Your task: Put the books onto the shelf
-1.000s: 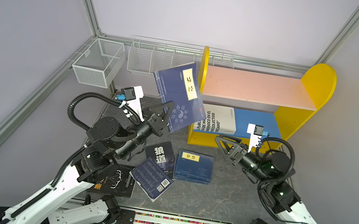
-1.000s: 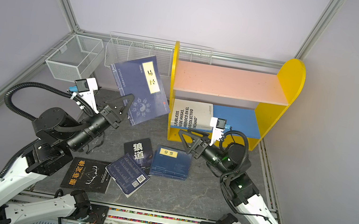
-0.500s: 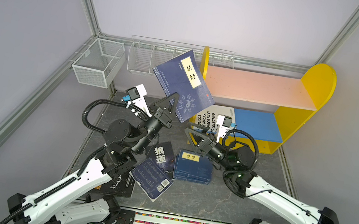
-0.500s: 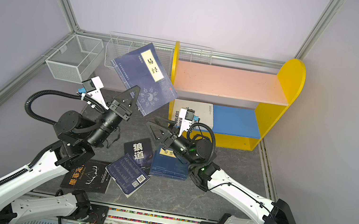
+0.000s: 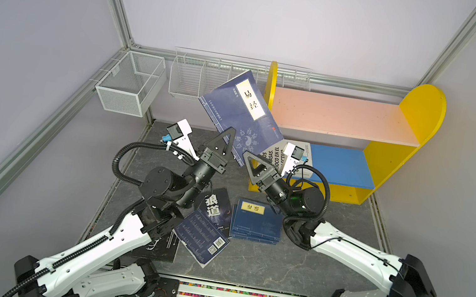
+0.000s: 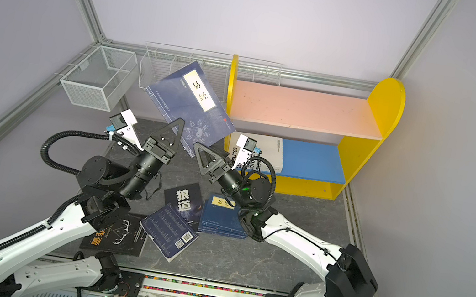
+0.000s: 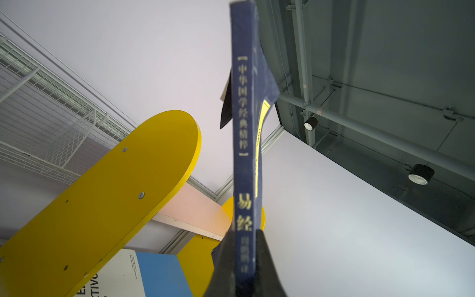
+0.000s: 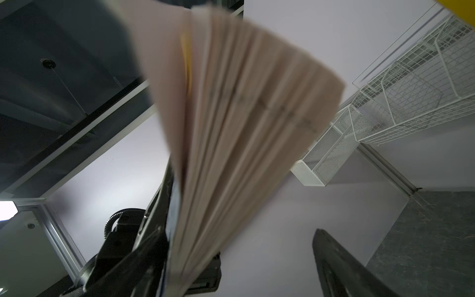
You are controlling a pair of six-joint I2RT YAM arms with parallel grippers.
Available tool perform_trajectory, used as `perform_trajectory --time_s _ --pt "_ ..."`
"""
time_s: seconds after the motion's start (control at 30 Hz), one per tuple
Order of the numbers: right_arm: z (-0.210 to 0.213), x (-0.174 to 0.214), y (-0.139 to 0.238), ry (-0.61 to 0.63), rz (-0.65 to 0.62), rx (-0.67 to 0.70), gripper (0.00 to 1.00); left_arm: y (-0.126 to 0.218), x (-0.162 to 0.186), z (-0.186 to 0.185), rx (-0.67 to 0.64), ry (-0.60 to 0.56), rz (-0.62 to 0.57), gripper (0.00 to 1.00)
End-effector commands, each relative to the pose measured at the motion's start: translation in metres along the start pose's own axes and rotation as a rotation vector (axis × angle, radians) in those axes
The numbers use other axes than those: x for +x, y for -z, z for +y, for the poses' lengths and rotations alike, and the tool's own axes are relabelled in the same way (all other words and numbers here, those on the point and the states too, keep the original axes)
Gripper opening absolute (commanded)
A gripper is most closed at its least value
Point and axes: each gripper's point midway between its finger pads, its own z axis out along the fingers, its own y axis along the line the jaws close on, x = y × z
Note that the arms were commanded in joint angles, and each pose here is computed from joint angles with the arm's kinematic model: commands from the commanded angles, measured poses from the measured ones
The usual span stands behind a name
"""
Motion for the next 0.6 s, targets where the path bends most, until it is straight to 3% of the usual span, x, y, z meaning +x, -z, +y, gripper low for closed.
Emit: perform_trajectory --time_s 0.0,0.23,0.37,0.47,0.57 --pt "0.023 -0.017 -0.006 -0.044 -0.072 -0.089 0.7 0.002 -0.01 -0.019 0.082 0.046 -0.032 0.0" --pt "0.029 -0.024 -0.01 -0.026 -0.038 -0.066 0.25 0.0 -0.006 -0.016 0.07 0.021 -0.015 0.0" --pt "0.016 -0.037 -0.004 -0.071 -0.03 -0.013 0.1 -0.011 -0.005 -0.021 0.078 0.002 0.095 0.21" --pt "0.016 -0.046 -0.002 -0.116 0.014 -0.036 0.09 -0.02 -0.008 -0.011 0.032 0.016 0.227 0.37" --pt "0.015 -0.054 0.007 -0.128 0.092 -0.036 0.09 -0.016 -0.012 -0.008 0.03 0.006 0.323 0.66"
